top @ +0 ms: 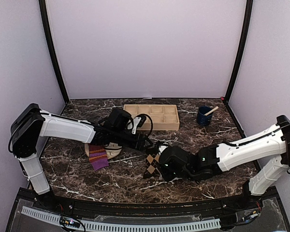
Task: Roll the socks
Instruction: Rotate the sock at the center of the board, then pick up the sock from the center of the board.
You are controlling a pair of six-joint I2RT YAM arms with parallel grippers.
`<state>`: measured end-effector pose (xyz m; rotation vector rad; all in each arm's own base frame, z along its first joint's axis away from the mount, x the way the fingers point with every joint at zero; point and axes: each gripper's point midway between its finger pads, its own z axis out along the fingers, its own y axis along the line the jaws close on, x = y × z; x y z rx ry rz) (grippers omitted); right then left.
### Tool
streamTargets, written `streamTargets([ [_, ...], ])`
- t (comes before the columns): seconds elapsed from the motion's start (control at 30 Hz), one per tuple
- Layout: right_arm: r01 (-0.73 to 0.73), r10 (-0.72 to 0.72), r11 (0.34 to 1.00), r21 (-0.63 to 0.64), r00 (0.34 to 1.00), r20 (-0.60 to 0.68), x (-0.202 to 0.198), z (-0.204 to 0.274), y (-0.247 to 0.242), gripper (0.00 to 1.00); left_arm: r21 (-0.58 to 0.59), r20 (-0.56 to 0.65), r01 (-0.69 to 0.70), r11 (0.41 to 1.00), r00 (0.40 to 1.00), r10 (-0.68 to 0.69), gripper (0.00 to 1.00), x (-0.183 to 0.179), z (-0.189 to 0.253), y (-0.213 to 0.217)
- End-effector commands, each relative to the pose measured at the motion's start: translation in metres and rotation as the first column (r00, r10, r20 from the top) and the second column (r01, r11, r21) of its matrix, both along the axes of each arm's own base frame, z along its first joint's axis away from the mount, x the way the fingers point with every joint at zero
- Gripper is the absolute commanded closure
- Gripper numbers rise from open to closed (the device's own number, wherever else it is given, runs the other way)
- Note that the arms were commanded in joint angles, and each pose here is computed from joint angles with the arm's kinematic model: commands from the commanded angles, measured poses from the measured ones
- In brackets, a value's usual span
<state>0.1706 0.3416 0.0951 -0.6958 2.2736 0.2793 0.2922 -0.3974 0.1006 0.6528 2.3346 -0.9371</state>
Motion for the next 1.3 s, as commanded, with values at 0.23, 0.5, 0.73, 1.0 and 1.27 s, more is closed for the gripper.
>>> streamTargets([
  [0.23,-0.05,0.053,0.998,-0.042,0.995,0.088,0.026,-0.004,-0.01,0.7,-0.033,0.019,-0.028,0.999,0.999,0.029,0.53,-0.045,0.006,0.035],
  [0.5,-0.191,0.189,0.981,0.029,0.981,0.045,0.011,-0.015,0.004,0.7,0.066,0.054,0.119,0.991,0.991,-0.123,0.54,-0.096,-0.01,0.026],
  [0.73,-0.289,0.288,0.956,0.045,0.957,0.029,-0.002,-0.021,0.007,0.57,0.138,0.009,0.184,0.973,0.982,-0.187,0.54,-0.114,-0.029,0.028],
  [1.0,-0.322,0.321,0.946,0.027,0.946,0.029,-0.003,-0.025,0.007,0.56,0.141,-0.071,0.235,0.962,0.971,-0.227,0.54,-0.124,-0.045,0.022],
  [1.27,-0.34,0.339,0.94,0.024,0.94,0.036,-0.002,-0.025,0.007,0.56,0.152,-0.142,0.273,0.95,0.957,-0.252,0.54,-0.13,-0.061,0.016],
])
